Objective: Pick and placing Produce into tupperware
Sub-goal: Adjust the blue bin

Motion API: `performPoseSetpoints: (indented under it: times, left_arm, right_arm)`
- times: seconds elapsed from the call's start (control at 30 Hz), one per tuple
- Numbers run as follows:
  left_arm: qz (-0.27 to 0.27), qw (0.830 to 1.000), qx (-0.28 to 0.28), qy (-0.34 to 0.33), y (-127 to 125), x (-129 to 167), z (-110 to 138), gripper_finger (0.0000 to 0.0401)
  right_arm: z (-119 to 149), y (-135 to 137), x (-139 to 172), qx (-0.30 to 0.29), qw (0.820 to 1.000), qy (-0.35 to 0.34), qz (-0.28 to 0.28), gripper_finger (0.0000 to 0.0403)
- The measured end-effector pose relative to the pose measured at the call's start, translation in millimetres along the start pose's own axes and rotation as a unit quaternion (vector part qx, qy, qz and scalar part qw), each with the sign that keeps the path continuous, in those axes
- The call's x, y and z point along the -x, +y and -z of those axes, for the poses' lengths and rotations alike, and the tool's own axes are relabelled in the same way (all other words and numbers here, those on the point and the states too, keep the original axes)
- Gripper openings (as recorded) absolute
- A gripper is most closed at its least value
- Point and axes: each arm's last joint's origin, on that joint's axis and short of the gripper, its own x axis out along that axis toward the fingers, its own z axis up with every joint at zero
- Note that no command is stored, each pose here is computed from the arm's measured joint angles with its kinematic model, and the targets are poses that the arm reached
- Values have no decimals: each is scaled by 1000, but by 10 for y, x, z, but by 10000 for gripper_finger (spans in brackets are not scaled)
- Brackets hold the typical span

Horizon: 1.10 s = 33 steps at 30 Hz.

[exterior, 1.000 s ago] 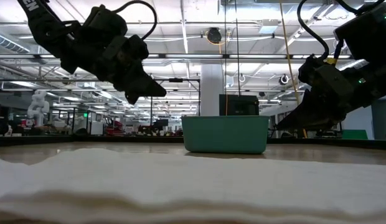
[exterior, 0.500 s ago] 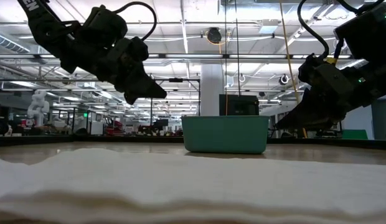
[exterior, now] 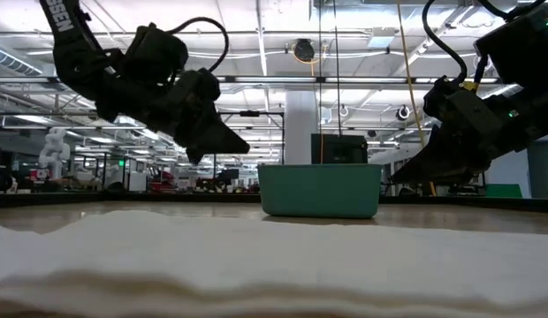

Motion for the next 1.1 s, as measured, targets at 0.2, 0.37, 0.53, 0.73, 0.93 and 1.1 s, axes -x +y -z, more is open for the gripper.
performPoseSetpoints:
  times: [0.2, 0.37, 0.53, 0.73, 0.93, 1.1]
  left_arm:
    - [-9, 1000, 13, 2, 66, -189, -1, 26]
    - [-10, 1000, 18, 18, 85, -355, 8, 26]
    - [-51, 998, 17, 29, 130, -368, -13, 26]
    - [-50, 998, 12, 23, 112, -350, -46, 26]
    - [-46, 999, -4, 26, 72, -357, -35, 26]
    - [-77, 997, -5, 23, 121, -343, -44, 26]
  right_arm:
    - [1, -1, -1, 2, 1000, 0, 1, 0]
    - [1, -5, -3, 7, 1000, -1, 3, 0]
    - [49, -21, -29, 13, 1000, 9, 11, 0]
    - [82, -61, -97, 4, 1000, 9, 21, 0]
    - [56, -45, -138, 3, 1000, 16, 8, 0]
    - [-5, 35, -187, 11, 1000, 18, -14, 0]
